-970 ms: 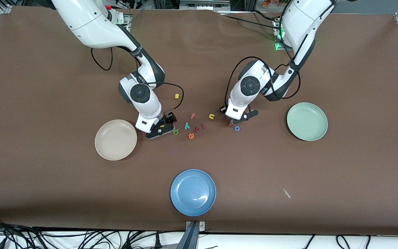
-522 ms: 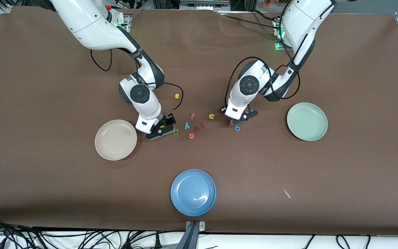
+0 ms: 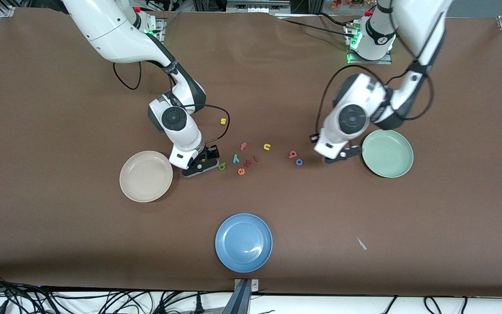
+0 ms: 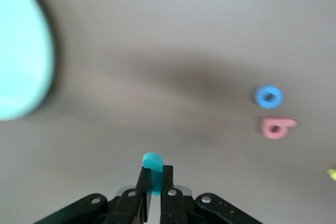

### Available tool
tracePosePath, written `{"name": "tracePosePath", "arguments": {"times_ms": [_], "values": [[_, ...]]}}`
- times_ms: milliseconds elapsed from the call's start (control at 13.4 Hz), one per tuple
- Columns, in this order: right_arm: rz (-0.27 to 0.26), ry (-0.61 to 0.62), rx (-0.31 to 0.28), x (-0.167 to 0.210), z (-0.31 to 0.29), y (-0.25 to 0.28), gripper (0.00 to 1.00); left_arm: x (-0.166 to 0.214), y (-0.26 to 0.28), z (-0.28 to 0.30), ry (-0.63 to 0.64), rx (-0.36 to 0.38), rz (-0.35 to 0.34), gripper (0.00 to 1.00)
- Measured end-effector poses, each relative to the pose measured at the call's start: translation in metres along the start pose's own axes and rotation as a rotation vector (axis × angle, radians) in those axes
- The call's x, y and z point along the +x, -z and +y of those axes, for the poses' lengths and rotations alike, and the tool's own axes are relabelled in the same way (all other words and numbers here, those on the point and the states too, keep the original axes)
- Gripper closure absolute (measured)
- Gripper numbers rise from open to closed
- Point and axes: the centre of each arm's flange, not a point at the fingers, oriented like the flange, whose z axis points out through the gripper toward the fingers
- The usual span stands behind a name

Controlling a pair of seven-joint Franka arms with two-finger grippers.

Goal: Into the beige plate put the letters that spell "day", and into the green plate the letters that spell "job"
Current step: 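Drop the teal letter into the green plate with the left gripper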

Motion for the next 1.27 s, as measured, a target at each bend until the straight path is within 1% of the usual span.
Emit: {"name": "tracePosePath", "arguments": {"times_ms": [75,224,298,448,597,671,746,821,895,1044,1119,1193,1268], "values": [[-0.002,-0.003,0.0,-0.001,0.002,-0.001,0.49,0.013,0.01,-0.026,-0.022,0.002,-0.011,0.93],[-0.003,-0.005,0.0,-0.002,0.003,-0.002,0.5,0.04,0.017,-0.073,-0.06,-0.007,-0.021,0.93],[-0.004,-0.006,0.0,-0.002,0.005,-0.002,0.55,0.054,0.015,-0.097,-0.085,0.004,-0.018,0.93],[-0.005,-0.009,-0.001,-0.002,0.006,-0.003,0.56,0.079,0.002,-0.143,-0.118,0.033,-0.02,0.93],[-0.005,-0.01,-0.001,-0.002,0.007,-0.003,0.57,0.098,-0.027,-0.165,-0.144,0.049,-0.014,0.93],[-0.005,-0.01,-0.001,-0.003,0.007,-0.002,0.59,0.105,-0.046,-0.169,-0.151,0.055,-0.016,0.93],[-0.005,-0.012,-0.001,-0.003,0.008,-0.002,0.59,0.11,-0.064,-0.171,-0.154,0.053,-0.028,0.93],[-0.004,-0.013,-0.002,-0.002,0.009,-0.001,0.65,0.113,-0.077,-0.171,-0.156,0.047,-0.042,0.93],[-0.007,-0.016,-0.003,-0.003,0.011,-0.001,0.65,0.114,-0.085,-0.171,-0.156,0.044,-0.052,0.89],[-0.017,-0.027,-0.011,-0.003,0.02,0.002,0.65,0.115,-0.085,-0.171,-0.158,0.043,-0.053,0.69],[-0.028,-0.034,-0.019,-0.002,0.027,0.006,0.65,0.116,-0.08,-0.17,-0.159,0.04,-0.042,0.58],[-0.041,-0.04,-0.029,-0.001,0.034,0.012,0.65,0.116,-0.07,-0.167,-0.16,0.034,-0.028,0.48],[-0.053,-0.038,-0.04,0.0,0.04,0.021,0.65,0.114,-0.057,-0.16,-0.152,0.017,-0.018,0.37]]}}
